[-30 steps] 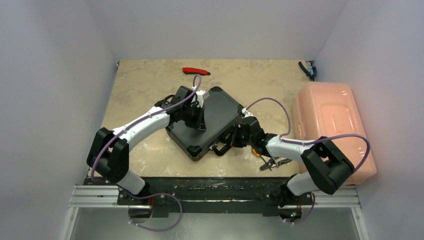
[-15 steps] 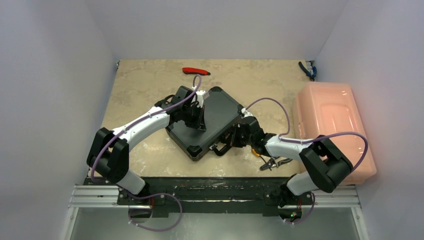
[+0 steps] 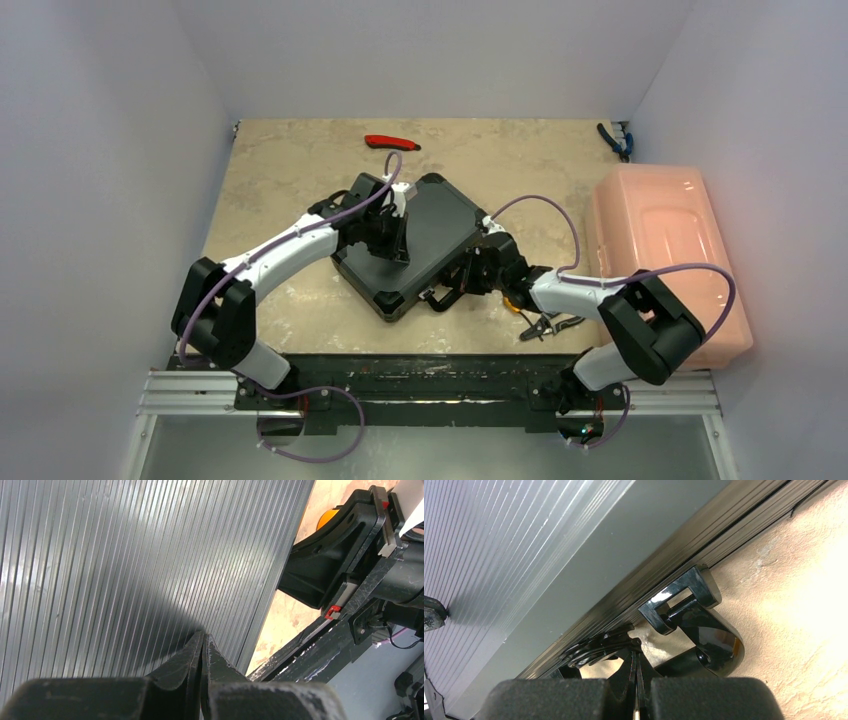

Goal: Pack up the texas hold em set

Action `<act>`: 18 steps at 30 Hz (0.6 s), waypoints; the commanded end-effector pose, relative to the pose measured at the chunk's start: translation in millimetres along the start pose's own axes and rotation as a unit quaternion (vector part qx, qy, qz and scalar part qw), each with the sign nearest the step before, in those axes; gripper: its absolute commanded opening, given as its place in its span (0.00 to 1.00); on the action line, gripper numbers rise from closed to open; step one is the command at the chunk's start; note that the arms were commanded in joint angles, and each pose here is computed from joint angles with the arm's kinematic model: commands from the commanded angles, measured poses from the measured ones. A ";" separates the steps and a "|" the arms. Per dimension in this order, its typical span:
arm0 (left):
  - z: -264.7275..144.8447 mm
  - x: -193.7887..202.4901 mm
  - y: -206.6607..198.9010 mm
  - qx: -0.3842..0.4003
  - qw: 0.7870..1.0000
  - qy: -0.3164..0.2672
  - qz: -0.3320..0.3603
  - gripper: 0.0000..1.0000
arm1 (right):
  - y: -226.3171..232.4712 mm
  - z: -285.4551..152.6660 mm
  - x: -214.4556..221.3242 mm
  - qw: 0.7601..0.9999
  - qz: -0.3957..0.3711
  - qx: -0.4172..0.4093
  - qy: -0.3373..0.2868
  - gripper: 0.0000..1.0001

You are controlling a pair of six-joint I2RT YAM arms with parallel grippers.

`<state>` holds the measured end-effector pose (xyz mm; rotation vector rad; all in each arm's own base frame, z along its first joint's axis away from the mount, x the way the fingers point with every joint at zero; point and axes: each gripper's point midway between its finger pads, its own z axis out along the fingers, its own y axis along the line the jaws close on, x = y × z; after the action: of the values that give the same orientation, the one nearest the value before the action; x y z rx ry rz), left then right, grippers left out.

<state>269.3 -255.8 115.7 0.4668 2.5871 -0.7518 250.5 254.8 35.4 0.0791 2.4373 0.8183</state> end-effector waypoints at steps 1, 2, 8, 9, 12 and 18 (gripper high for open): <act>-11.2 8.0 0.2 -0.019 1.000 0.012 0.003 0.00 | -10.1 0.0 -1.5 1.000 -0.005 0.026 -0.005 0.00; -12.5 7.0 -0.5 -0.019 1.000 0.010 0.004 0.00 | -9.8 -1.2 -2.9 1.000 -0.005 0.026 -0.008 0.00; -21.1 1.3 -3.9 -0.021 1.000 -0.001 0.005 0.01 | -7.5 -9.0 -9.1 0.999 -0.011 0.027 -0.020 0.00; -23.3 -0.2 -4.5 -0.021 1.000 -0.004 0.005 0.02 | -7.2 -10.1 -10.1 0.999 -0.012 0.028 -0.022 0.00; -28.3 -3.4 -6.5 -0.021 1.000 -0.013 0.007 0.06 | -6.5 -13.7 -12.0 0.999 -0.012 0.028 -0.027 0.00; -39.4 -8.2 -8.7 -0.025 0.999 -0.028 0.010 0.13 | -4.1 -21.6 -15.9 0.999 -0.014 0.027 -0.036 0.00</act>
<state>254.9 -239.5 121.4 0.4516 2.6327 -0.6748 249.9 241.9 44.9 0.0966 2.4231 0.7521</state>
